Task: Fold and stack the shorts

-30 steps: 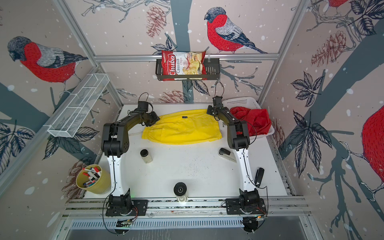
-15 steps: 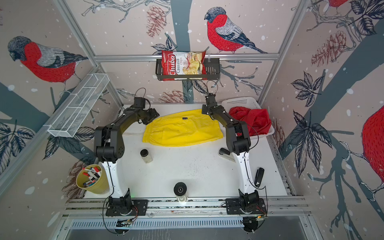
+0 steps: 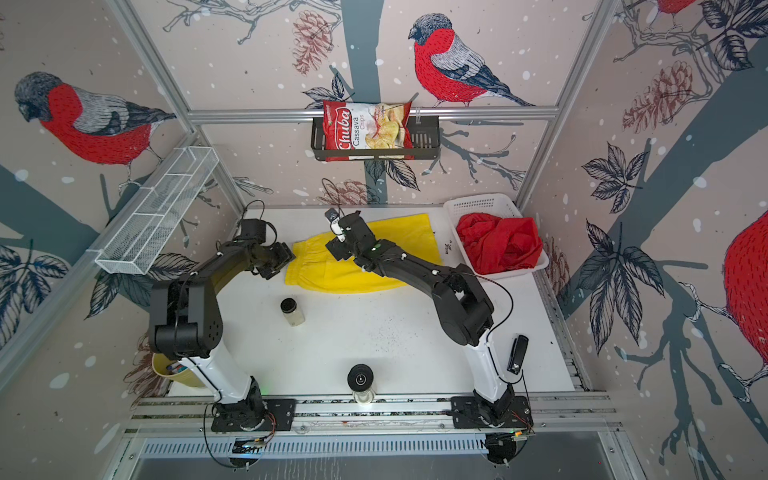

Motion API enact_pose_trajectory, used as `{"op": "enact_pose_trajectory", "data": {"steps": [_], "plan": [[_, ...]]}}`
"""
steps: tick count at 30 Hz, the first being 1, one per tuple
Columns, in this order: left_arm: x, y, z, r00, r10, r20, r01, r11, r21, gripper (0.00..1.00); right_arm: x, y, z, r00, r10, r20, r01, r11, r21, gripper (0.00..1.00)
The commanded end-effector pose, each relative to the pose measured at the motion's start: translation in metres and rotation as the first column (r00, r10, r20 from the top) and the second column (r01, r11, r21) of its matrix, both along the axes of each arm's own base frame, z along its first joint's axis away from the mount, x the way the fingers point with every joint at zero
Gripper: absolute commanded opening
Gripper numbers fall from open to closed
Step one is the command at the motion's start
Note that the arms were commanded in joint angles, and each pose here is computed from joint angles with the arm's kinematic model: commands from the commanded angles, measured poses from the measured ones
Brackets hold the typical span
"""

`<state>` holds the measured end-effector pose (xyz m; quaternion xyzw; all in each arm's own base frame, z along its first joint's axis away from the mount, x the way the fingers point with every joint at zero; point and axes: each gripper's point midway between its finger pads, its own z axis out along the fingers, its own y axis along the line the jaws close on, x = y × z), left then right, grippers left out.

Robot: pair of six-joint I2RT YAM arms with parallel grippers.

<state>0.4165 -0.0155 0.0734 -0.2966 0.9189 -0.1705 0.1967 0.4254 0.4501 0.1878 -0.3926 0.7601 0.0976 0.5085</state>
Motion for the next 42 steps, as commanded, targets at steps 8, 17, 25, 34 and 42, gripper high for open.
{"op": "enact_pose_trajectory", "data": {"steps": [8, 17, 25, 34, 42], "plan": [[-0.009, -0.054, -0.03, 0.994, -0.107, 0.013, 0.108, 0.989, -0.102, 0.63, -0.037, 0.036, -0.034, 0.992, 0.124, -0.037, -0.125, 0.992, -0.033, 1.0], [-0.003, -0.089, -0.03, 0.983, -0.179, 0.031, 0.182, 0.967, -0.18, 0.62, -0.052, 0.032, -0.063, 0.995, 0.094, -0.041, -0.098, 0.991, -0.096, 0.99], [-0.021, -0.016, 0.013, 0.999, -0.024, 0.021, 0.026, 0.997, -0.075, 0.7, -0.073, 0.056, -0.087, 0.986, 0.162, -0.032, -0.165, 0.976, -0.143, 1.0], [-0.033, 0.004, 0.009, 1.0, 0.018, 0.016, -0.016, 0.993, -0.118, 0.79, -0.068, 0.09, -0.125, 0.974, 0.209, -0.081, -0.219, 0.965, -0.147, 1.0], [-0.015, -0.011, 0.006, 0.997, 0.008, 0.076, 0.008, 0.978, -0.206, 0.96, -0.069, 0.093, -0.158, 0.954, 0.229, -0.192, -0.25, 0.964, -0.092, 0.56]]}}
